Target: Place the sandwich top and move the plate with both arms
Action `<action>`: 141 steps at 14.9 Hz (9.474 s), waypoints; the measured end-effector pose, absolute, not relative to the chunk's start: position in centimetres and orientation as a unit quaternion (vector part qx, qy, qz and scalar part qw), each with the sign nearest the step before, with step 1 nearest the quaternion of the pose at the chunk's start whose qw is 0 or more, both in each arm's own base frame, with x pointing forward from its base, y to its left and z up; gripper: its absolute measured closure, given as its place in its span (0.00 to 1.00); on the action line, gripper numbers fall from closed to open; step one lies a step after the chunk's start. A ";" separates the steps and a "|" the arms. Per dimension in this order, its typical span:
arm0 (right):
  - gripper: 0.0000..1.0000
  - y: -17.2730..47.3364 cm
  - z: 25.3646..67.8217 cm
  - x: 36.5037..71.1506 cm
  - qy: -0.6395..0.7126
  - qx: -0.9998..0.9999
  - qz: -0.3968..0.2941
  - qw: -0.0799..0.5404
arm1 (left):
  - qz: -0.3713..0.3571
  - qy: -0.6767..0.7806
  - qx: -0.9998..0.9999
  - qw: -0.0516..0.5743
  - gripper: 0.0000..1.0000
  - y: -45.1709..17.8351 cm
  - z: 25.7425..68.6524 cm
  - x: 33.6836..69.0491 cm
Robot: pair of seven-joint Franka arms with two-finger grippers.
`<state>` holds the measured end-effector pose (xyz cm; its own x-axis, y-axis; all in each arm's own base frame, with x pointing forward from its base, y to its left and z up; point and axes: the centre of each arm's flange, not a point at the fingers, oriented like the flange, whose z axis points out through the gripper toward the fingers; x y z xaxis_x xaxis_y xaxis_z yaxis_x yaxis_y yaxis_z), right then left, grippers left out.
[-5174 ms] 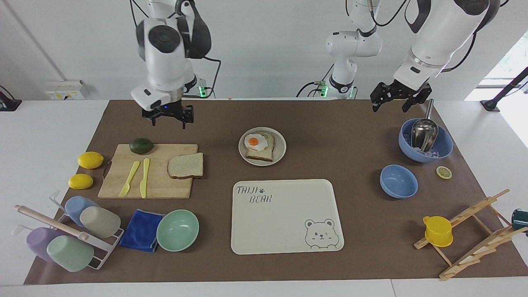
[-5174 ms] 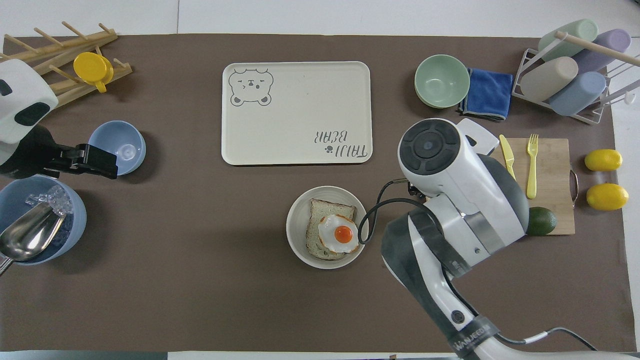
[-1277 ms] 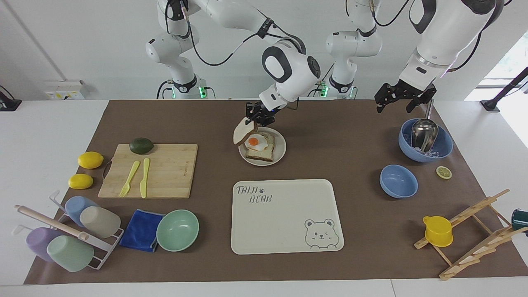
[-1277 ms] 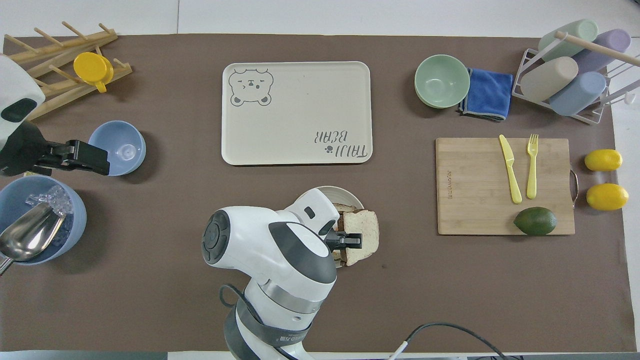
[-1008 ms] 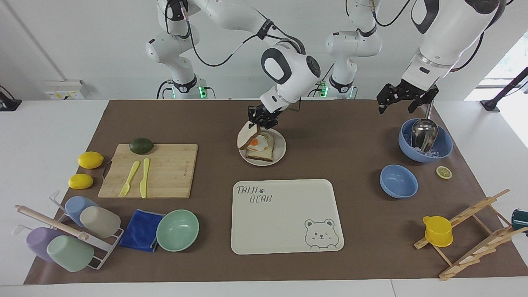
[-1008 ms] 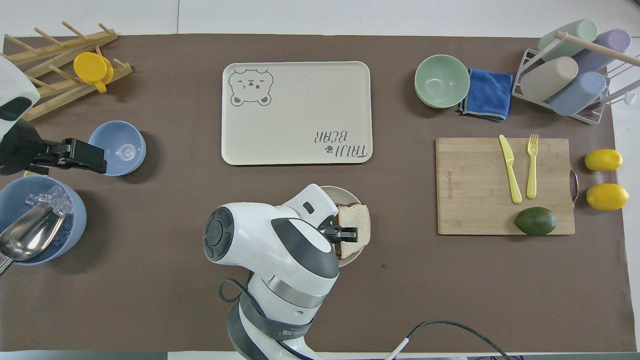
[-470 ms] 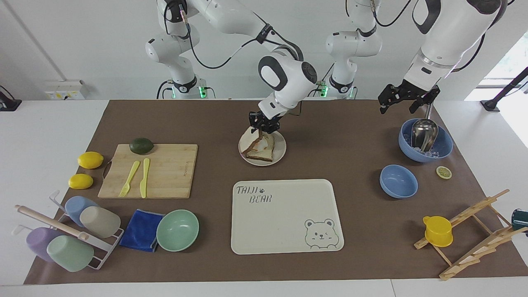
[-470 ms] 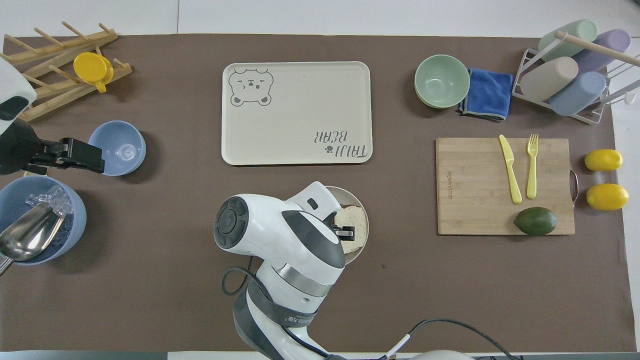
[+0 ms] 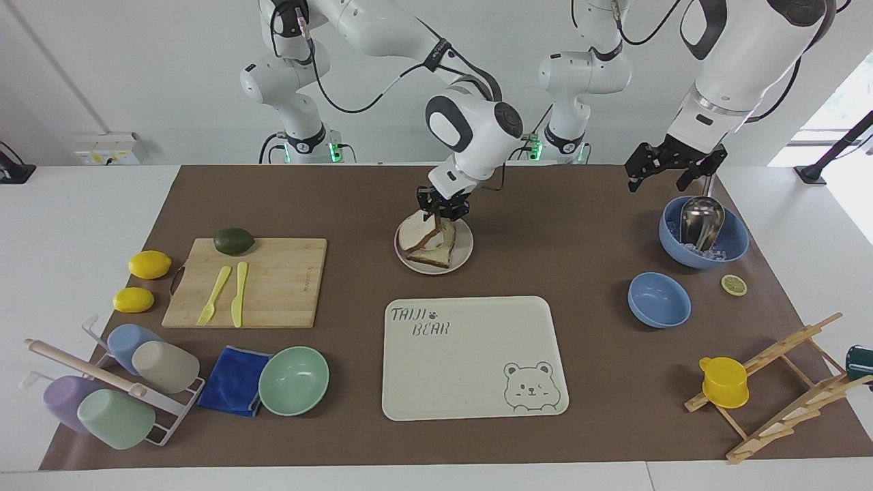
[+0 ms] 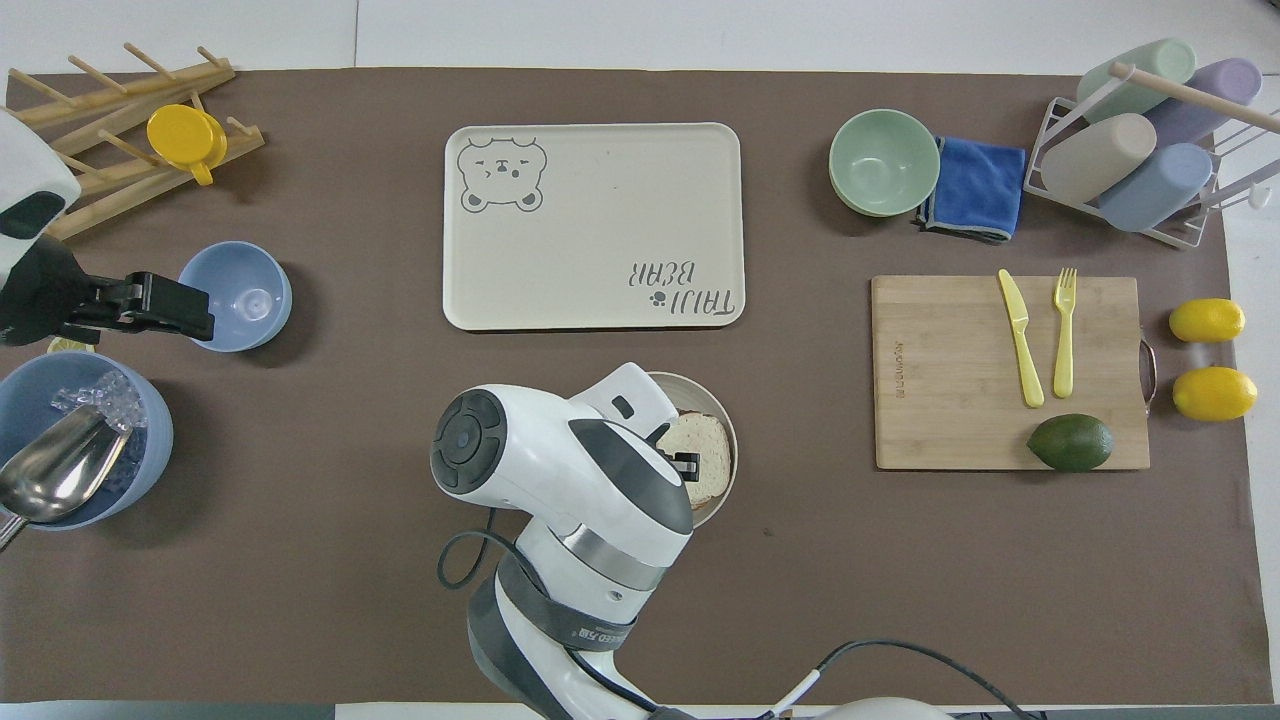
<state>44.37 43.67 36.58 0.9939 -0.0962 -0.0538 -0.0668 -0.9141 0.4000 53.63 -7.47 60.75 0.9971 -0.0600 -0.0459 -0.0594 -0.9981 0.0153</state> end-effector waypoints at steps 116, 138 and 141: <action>0.00 -3.6 59.5 54.4 -0.034 0.998 -0.057 0.001 | -0.002 0.021 0.997 0.075 0.00 -13.9 45.3 65.1; 0.00 -3.6 59.5 54.4 -0.034 0.998 -0.057 0.001 | -0.056 -0.020 0.998 0.005 0.00 -8.9 60.2 53.3; 0.00 -3.6 59.5 54.4 -0.034 0.998 -0.057 0.001 | -0.053 -0.021 0.998 0.005 0.00 -8.9 60.5 53.2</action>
<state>54.43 -3.64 59.46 0.9912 -0.0680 -0.1135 -0.0677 -0.9977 0.0060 53.21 -8.89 60.52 0.9934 -0.0418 -0.1066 -0.0407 -0.9991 0.0122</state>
